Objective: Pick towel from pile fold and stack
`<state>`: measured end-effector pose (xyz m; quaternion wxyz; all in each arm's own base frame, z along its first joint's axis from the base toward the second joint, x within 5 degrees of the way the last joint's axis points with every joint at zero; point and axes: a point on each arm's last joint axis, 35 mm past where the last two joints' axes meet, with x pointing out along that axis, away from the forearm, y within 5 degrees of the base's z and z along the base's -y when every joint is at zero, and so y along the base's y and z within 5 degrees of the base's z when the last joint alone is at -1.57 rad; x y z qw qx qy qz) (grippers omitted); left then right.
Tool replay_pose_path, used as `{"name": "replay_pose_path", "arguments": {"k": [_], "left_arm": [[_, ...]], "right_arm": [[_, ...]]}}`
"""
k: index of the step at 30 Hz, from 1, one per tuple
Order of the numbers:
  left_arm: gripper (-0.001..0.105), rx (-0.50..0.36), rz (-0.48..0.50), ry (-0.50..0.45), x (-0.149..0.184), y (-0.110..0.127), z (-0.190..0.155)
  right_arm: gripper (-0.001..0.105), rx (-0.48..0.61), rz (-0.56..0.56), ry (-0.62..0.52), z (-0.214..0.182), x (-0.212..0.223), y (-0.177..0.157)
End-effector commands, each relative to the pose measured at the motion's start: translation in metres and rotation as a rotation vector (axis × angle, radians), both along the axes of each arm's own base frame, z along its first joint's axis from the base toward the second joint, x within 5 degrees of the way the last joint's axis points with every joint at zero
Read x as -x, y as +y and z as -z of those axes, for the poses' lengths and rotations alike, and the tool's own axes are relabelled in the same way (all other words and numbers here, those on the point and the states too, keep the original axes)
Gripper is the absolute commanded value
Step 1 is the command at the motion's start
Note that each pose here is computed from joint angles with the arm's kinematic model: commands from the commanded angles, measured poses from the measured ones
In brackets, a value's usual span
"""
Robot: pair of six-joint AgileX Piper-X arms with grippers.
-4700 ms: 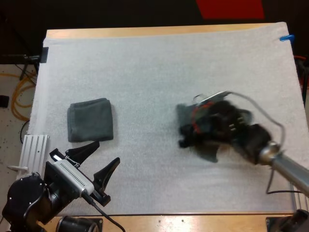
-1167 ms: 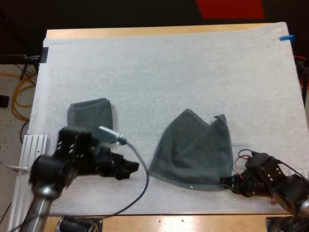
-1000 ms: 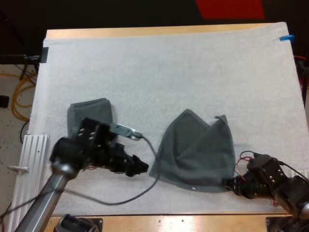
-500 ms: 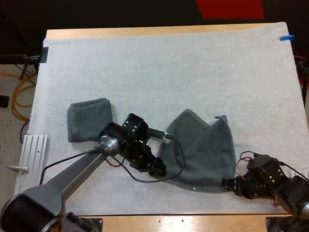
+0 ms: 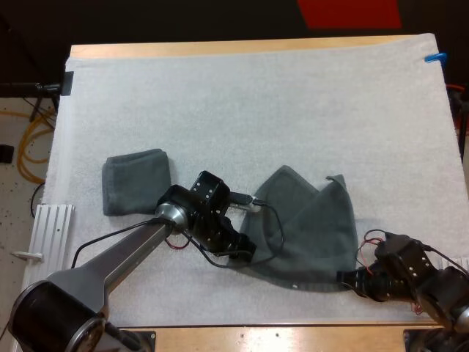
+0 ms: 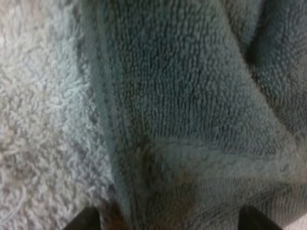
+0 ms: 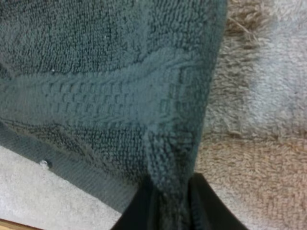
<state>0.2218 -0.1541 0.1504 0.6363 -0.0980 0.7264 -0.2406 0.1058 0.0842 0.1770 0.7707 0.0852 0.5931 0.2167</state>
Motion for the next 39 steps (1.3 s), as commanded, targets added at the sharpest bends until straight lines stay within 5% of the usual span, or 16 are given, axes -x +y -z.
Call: {"name": "replay_pose_path", "arguments": {"k": [1,13,15,20,25,30,39], "left_arm": [[0.057,0.000,-0.005,-0.005,0.000,-0.001,-0.001],[0.056,0.020,-0.018,0.095,0.000,-0.004,0.014],[0.047,0.025,-0.017,0.095,0.000,-0.004,0.014],[0.002,0.034,-0.017,0.101,0.000,-0.004,0.014],[0.000,0.100,-0.009,0.114,0.001,-0.006,0.006],[0.000,0.221,0.012,-0.017,-0.001,-0.007,-0.041],[0.000,0.491,-0.119,-0.411,0.005,0.017,-0.201]], "right_arm": [[0.000,0.000,-0.002,-0.004,0.000,0.000,-0.001],[0.000,0.000,-0.002,-0.004,0.000,0.000,0.000],[0.000,0.000,-0.002,-0.004,0.000,0.000,0.000],[0.000,-0.006,-0.001,-0.017,-0.001,-0.001,0.000],[0.000,-0.037,-0.034,-0.105,-0.008,-0.007,0.004],[0.000,0.056,-0.017,-0.292,-0.044,-0.022,0.008],[0.000,0.157,0.003,-0.693,-0.147,-0.044,0.013]]}}
